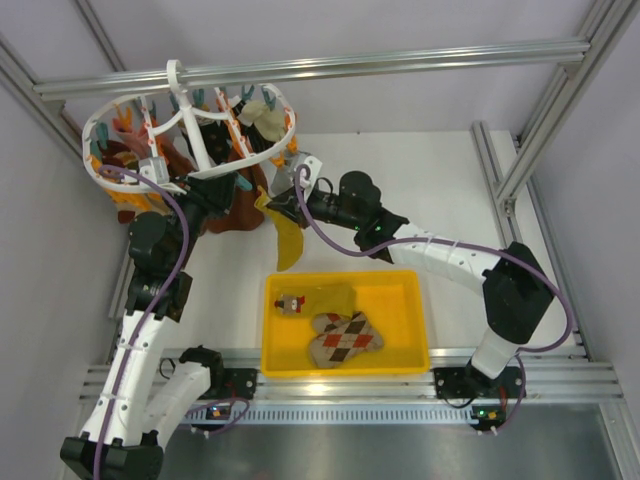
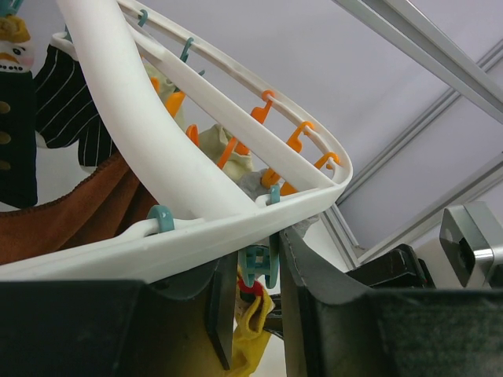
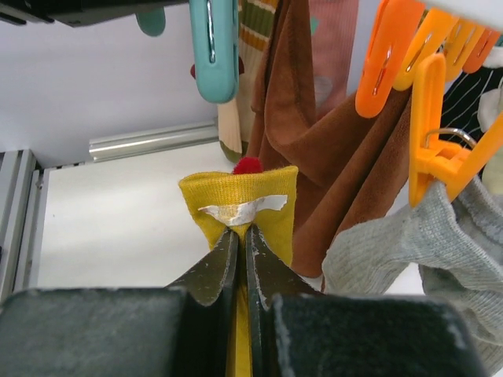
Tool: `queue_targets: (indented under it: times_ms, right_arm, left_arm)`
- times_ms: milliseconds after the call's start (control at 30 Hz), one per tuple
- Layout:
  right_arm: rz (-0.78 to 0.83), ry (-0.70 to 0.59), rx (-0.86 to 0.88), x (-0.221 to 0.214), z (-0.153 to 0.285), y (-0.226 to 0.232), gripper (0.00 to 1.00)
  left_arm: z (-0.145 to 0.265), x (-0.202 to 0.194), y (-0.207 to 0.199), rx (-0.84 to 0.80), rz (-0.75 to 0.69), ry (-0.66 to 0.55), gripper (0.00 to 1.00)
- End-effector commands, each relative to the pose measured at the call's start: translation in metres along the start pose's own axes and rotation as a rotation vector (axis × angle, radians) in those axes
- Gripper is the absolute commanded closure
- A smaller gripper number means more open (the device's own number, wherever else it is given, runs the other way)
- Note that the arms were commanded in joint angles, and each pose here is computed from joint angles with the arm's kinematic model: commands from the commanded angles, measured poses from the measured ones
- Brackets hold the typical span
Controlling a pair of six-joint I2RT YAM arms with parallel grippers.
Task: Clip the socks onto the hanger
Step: Clamp the sock onto the hanger.
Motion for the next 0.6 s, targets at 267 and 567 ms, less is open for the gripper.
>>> queue_targets:
  times_ms: [267, 567]
  right_arm:
    - [0.066, -0.192, 0.036, 0.0533, -0.0053, -0.0009, 1.0]
    - [0.065, -0.188, 0.041, 0.0529, -0.0083, -0.0018, 1.0]
  left_arm:
    - [-0.0036, -0.0011, 0.0002, -0.004, 0.012, 0.032, 1.0]
    - [-0.0045, -0.0019, -0.0007, -0.017, 0.019, 0.036, 1.0]
Point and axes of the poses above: each gripper's point midway between its finger pads, its own z axis back along the fingers, its own y axis along the line the jaws close on, x = y × z, the point moved 10 cm from there along z, back along the fingers, and after that the axes turned 4 degrees about -z, right-handed, at the moved point
